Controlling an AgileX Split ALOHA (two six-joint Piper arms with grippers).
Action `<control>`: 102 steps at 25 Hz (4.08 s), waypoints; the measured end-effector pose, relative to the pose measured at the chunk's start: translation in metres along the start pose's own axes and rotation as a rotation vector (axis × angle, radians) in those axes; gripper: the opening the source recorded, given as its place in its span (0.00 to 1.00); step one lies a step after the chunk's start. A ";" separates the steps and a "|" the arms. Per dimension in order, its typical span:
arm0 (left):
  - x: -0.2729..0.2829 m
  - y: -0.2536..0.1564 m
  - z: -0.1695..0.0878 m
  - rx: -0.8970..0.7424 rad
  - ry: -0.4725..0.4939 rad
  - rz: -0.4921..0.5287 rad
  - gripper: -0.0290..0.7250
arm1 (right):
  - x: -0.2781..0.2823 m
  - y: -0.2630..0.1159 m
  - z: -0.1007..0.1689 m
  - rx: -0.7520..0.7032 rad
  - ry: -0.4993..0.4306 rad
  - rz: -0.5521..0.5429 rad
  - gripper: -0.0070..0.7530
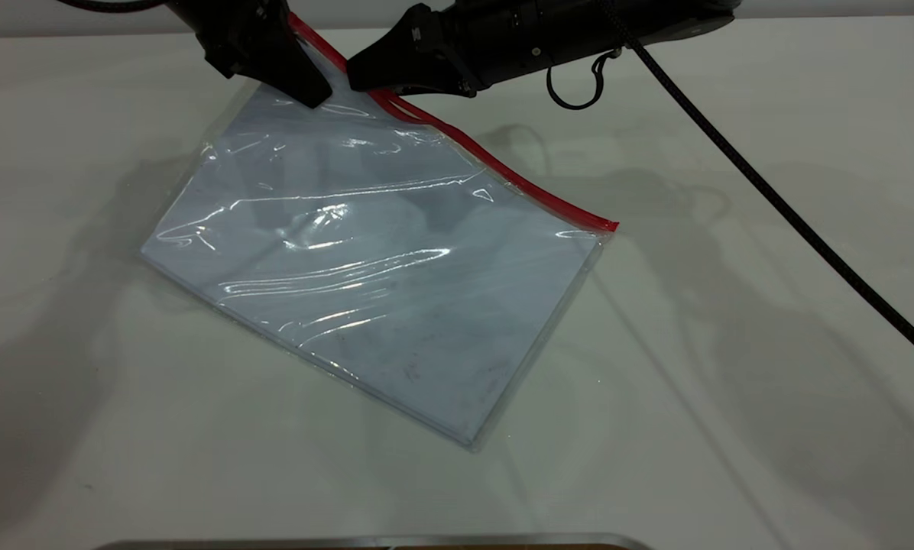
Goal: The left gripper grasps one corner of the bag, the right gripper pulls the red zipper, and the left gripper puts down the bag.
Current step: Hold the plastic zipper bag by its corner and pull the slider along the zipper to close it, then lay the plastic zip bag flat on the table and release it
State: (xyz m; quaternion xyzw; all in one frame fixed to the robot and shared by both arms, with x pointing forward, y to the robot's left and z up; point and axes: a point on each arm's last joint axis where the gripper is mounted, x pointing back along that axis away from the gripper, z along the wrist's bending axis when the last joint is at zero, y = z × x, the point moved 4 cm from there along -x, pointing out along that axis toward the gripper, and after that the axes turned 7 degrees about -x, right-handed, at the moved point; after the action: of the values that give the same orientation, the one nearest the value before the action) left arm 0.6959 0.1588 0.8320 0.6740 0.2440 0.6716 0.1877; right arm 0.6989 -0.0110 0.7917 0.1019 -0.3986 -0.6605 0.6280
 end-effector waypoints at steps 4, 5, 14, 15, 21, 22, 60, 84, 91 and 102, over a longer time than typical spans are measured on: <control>0.000 -0.001 0.000 0.027 -0.003 0.004 0.11 | -0.007 -0.003 0.003 0.017 -0.020 0.008 0.59; 0.000 -0.001 -0.001 0.029 -0.004 0.007 0.11 | -0.009 -0.003 0.004 0.023 -0.027 0.009 0.58; 0.000 -0.002 -0.002 0.046 -0.011 0.012 0.11 | -0.011 -0.004 0.003 0.037 -0.041 0.009 0.24; 0.000 -0.002 -0.002 0.048 -0.011 0.012 0.11 | -0.011 -0.004 0.004 0.046 -0.037 0.013 0.18; -0.001 -0.002 -0.005 0.070 -0.035 0.012 0.11 | -0.009 -0.005 0.005 0.098 -0.016 0.033 0.06; -0.001 -0.002 -0.006 0.070 -0.039 0.011 0.11 | -0.008 -0.005 0.005 0.100 -0.013 0.034 0.06; 0.032 0.025 0.038 0.122 0.244 -0.442 0.11 | 0.090 -0.043 -0.081 0.187 -0.271 0.508 0.07; 0.022 0.012 0.040 0.328 0.211 -0.383 0.11 | 0.123 0.011 -0.040 0.160 -0.323 0.550 0.57; -0.040 -0.017 0.026 0.846 0.029 -0.339 0.12 | 0.150 0.104 0.044 0.205 -0.228 0.369 0.53; -0.006 0.019 0.006 0.847 -0.161 -0.377 0.64 | 0.199 0.167 0.143 0.130 -0.229 0.161 0.53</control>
State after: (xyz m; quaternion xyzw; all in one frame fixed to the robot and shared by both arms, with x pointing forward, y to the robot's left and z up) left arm 0.7036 0.1406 0.8377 0.6853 0.5992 0.4126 0.0333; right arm 0.6947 -0.1172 1.0683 0.0341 -0.5163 -0.5882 0.6215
